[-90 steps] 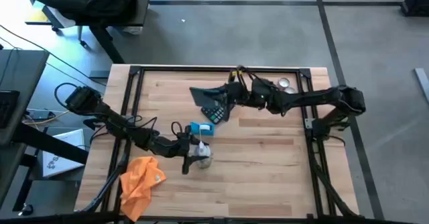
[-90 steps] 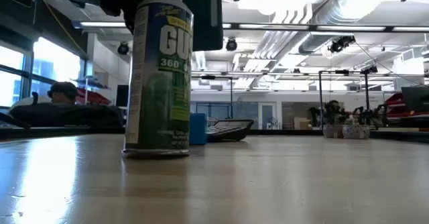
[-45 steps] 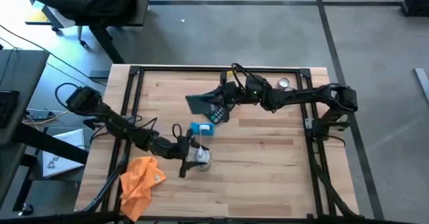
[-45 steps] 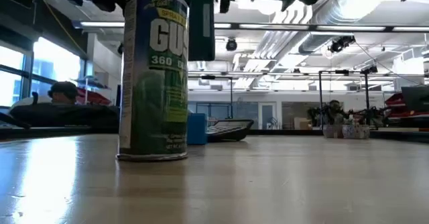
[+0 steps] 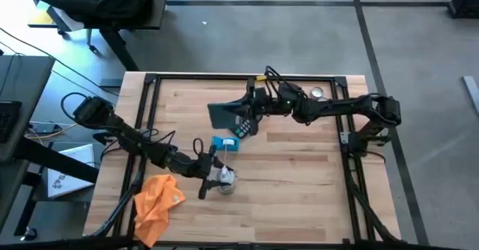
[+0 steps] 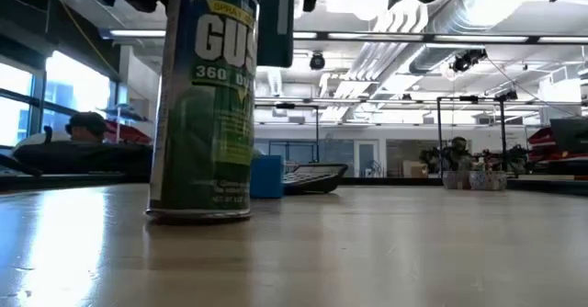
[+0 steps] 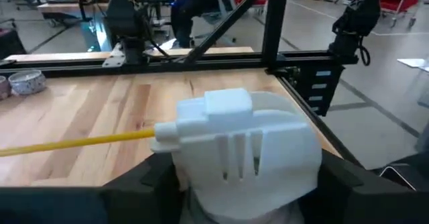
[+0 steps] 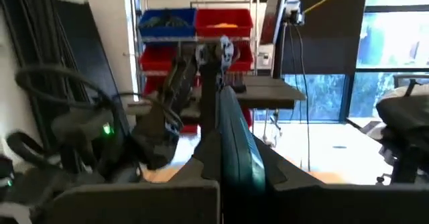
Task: Apply microfiber cloth
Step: Spray the cellphone using the white spray bottle
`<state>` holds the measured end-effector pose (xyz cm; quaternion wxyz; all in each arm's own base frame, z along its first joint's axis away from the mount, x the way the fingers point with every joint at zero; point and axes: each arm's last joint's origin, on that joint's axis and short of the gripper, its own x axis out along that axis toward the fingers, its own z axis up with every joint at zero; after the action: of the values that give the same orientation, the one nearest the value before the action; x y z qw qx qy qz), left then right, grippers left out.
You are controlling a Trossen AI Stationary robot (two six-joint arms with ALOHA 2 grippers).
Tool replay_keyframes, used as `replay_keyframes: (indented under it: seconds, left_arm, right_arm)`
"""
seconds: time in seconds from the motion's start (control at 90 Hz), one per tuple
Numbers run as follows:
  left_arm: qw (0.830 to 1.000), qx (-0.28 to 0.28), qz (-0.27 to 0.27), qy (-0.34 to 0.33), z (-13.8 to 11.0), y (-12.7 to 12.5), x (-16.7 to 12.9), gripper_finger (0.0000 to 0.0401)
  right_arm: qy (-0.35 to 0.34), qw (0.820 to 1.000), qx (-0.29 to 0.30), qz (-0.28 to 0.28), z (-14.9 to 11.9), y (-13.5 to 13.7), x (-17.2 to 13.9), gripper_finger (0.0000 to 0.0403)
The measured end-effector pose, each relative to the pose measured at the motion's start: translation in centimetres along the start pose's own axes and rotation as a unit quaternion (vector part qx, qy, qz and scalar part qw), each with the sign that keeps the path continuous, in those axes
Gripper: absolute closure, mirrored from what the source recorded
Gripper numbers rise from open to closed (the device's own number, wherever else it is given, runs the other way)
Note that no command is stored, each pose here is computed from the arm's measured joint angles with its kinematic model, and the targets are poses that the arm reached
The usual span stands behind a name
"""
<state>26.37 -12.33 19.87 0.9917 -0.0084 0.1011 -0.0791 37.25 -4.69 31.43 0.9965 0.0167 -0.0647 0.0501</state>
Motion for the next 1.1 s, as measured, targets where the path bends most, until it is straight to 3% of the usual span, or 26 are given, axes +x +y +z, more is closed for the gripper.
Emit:
replay_keyframes:
  seconds: [0.111, 0.222, 0.311, 0.467, 0.656, 0.889, 1.1]
  left_arm:
    - [1.000, -0.001, 0.006, 0.003, -0.1, 0.0, 0.0, 0.0137]
    - [1.000, -0.003, 0.013, 0.003, -0.1, 0.1, 0.0, 0.0122]
    - [1.000, -0.003, 0.013, 0.006, -0.2, 0.1, 0.0, 0.0140]
    - [1.000, -0.004, 0.011, -0.001, 0.0, 0.1, 0.0, 0.0215]
    - [1.000, -0.002, 0.001, 0.001, 0.0, 0.1, 0.0, 0.0216]
    - [1.000, 0.000, 0.001, 0.001, 0.0, 0.1, 0.0, 0.0215]
    - [1.000, 0.001, 0.002, 0.007, -0.2, 0.1, 0.0, 0.0135]
  right_arm:
    - [0.038, 0.999, 0.029, -0.003, -0.8, 0.0, 0.0, 0.0402]
    - [0.069, 0.996, 0.060, -0.007, -1.4, 0.0, -0.1, 0.0402]
    - [0.066, 0.995, 0.078, -0.007, -1.3, 0.0, -0.1, 0.0402]
    - [0.030, 0.995, 0.097, -0.003, -0.6, 0.1, 0.0, 0.0402]
    - [-0.014, 0.996, 0.084, 0.003, 0.3, 0.1, 0.0, 0.0402]
    - [-0.013, 0.998, 0.068, 0.002, 0.1, 0.0, 0.1, 0.0402]
    - [-0.007, 0.998, 0.070, 0.000, -0.6, -0.1, 0.4, 0.0402]
